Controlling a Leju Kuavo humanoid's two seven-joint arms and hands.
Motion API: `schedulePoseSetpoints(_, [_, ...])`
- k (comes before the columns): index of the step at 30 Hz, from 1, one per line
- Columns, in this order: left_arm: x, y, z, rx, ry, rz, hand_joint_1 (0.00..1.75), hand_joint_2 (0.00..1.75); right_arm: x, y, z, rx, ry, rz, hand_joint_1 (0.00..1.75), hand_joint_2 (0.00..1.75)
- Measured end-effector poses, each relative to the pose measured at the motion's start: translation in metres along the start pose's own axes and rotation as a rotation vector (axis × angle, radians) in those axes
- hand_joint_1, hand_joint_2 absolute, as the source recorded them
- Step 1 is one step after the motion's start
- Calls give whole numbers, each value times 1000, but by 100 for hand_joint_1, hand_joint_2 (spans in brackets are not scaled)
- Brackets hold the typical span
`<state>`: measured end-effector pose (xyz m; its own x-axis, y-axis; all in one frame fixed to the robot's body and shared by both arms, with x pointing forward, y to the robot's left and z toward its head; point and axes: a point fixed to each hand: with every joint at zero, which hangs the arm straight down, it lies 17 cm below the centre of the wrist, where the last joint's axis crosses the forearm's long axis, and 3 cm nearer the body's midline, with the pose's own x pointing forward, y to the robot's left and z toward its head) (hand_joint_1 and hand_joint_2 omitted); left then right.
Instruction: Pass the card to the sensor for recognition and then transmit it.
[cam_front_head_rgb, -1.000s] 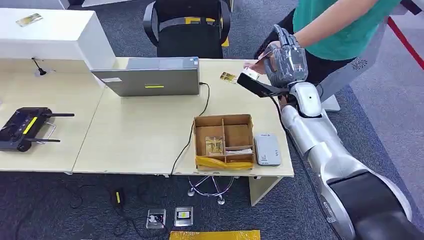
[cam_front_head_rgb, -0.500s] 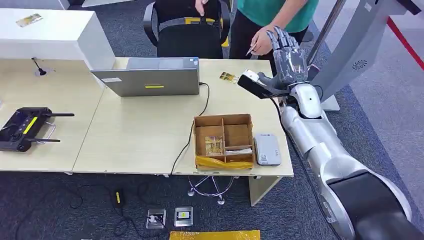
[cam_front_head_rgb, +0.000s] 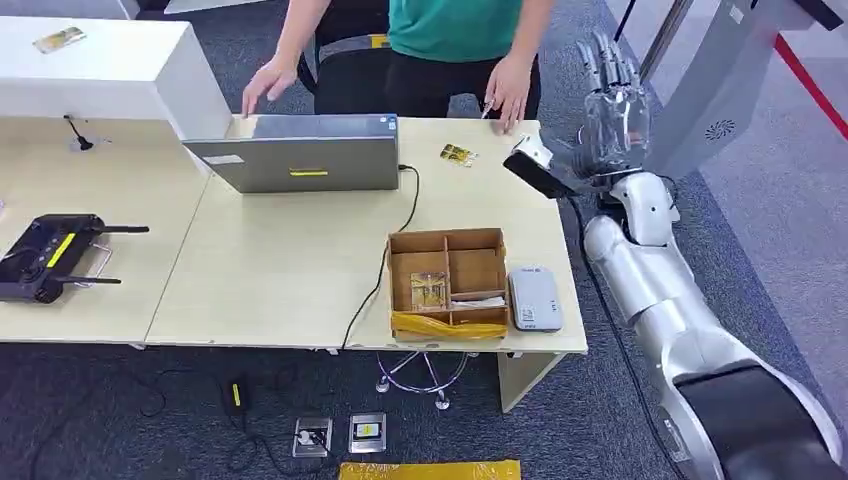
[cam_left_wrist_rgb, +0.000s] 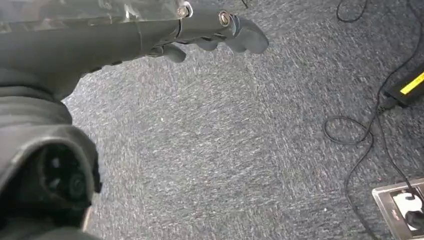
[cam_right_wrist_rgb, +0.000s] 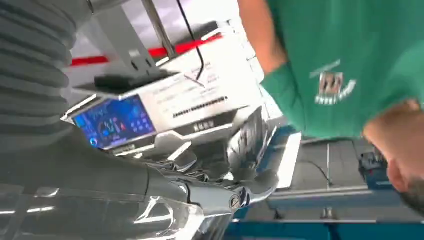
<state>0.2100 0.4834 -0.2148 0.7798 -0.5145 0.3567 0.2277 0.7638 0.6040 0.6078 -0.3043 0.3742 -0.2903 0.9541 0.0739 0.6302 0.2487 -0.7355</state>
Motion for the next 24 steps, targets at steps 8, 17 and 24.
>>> schedulePoseSetpoints(8, [-14,-2,4,13,28,24,0,0,-47,-53,37,-118,-83,78,0,175])
schedulePoseSetpoints(17, [-24,-1,5,36,83,55,0,0,-149,-105,113,-205,93,175,0,175])
schedulePoseSetpoints(24, [-28,2,6,61,115,77,0,0,-195,-111,166,-175,227,236,0,175])
